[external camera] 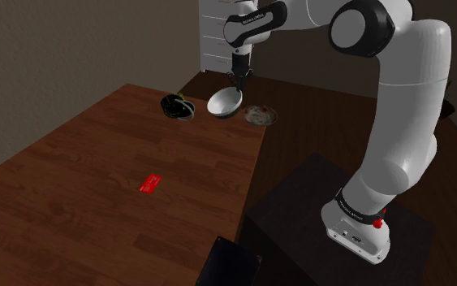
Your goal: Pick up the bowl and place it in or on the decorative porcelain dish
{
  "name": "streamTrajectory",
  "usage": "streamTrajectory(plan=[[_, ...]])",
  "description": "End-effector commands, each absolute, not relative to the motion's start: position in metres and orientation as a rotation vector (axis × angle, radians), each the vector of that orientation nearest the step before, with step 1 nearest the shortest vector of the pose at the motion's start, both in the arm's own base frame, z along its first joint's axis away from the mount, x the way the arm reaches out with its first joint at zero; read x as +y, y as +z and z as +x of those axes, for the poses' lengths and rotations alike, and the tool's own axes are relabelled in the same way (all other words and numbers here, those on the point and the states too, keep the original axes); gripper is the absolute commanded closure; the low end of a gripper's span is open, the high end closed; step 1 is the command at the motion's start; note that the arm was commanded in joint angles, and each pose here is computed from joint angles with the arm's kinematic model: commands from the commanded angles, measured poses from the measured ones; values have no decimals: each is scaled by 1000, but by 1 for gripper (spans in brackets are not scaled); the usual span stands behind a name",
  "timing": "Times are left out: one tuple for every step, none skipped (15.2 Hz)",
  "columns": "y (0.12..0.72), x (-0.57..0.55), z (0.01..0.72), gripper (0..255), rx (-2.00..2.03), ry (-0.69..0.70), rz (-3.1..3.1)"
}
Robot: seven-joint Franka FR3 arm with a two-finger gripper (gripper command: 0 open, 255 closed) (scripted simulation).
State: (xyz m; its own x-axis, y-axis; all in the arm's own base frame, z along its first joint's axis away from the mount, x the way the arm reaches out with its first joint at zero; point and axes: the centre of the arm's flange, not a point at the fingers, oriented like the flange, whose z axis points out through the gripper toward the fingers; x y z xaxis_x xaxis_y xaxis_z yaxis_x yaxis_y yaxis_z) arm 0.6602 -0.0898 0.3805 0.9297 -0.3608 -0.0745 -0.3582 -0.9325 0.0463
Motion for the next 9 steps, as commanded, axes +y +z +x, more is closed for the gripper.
streamTrajectory(plan=[[388, -110, 650, 255, -569, -127, 3055], [391, -122, 644, 255, -569, -127, 3055], [394, -133, 638, 255, -569, -127, 3055], [397, -145, 632, 255, -569, -127, 3055], [399, -156, 626, 255, -569, -127, 3055], [402, -167, 620, 255, -569, -127, 3055], [405, -179, 614, 255, -569, -127, 3055], [408, -190, 608, 255, -569, -127, 3055], [411, -201, 602, 255, -569, -127, 3055]])
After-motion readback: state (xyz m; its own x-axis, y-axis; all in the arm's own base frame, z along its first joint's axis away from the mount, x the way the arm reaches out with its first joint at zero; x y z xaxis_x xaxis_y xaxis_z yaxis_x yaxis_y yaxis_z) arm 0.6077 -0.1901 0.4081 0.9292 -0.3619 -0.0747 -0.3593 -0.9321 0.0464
